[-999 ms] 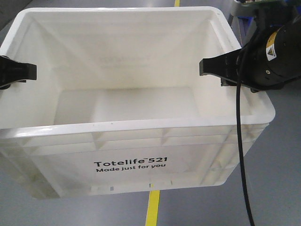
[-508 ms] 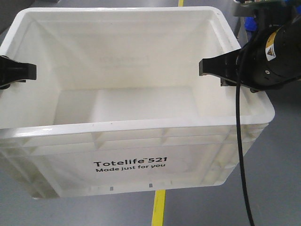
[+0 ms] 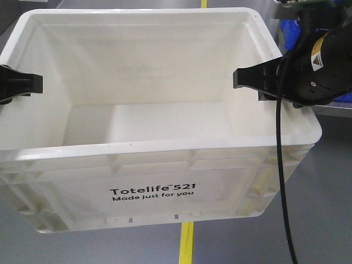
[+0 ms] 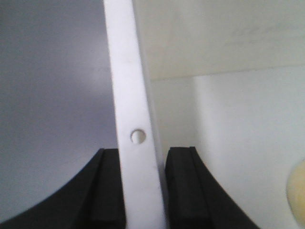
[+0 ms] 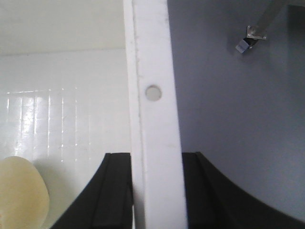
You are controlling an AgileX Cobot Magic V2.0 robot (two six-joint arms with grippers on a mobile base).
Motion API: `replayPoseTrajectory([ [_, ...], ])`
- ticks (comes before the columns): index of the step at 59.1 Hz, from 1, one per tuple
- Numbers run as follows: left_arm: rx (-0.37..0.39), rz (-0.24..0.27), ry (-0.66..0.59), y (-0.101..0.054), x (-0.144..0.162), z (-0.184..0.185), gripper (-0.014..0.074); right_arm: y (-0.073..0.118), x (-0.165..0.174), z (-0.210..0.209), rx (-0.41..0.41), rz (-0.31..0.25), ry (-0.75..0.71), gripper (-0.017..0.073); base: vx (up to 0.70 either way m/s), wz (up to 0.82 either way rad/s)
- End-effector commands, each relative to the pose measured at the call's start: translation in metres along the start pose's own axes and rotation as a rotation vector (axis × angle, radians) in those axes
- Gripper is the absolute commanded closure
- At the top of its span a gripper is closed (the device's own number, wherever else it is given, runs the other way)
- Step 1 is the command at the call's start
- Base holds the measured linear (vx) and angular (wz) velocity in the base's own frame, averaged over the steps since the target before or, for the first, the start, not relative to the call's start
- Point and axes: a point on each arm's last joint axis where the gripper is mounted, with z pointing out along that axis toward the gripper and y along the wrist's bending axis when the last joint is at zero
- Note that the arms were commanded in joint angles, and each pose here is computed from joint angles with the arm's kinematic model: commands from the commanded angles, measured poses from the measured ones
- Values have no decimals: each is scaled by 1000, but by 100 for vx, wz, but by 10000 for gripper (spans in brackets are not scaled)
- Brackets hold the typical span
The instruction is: Place moving items into box and shelve
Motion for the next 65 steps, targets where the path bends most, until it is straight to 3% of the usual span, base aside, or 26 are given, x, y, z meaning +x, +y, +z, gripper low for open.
replayPoseTrajectory([
  [1, 31, 40, -210, 2, -20, -23, 425, -13, -16, -21, 41, -24, -161, 449, 41, -8],
  [65, 31, 40, -210, 2, -20, -23, 425, -13, -16, -21, 41, -24, -161, 449, 43, -4],
])
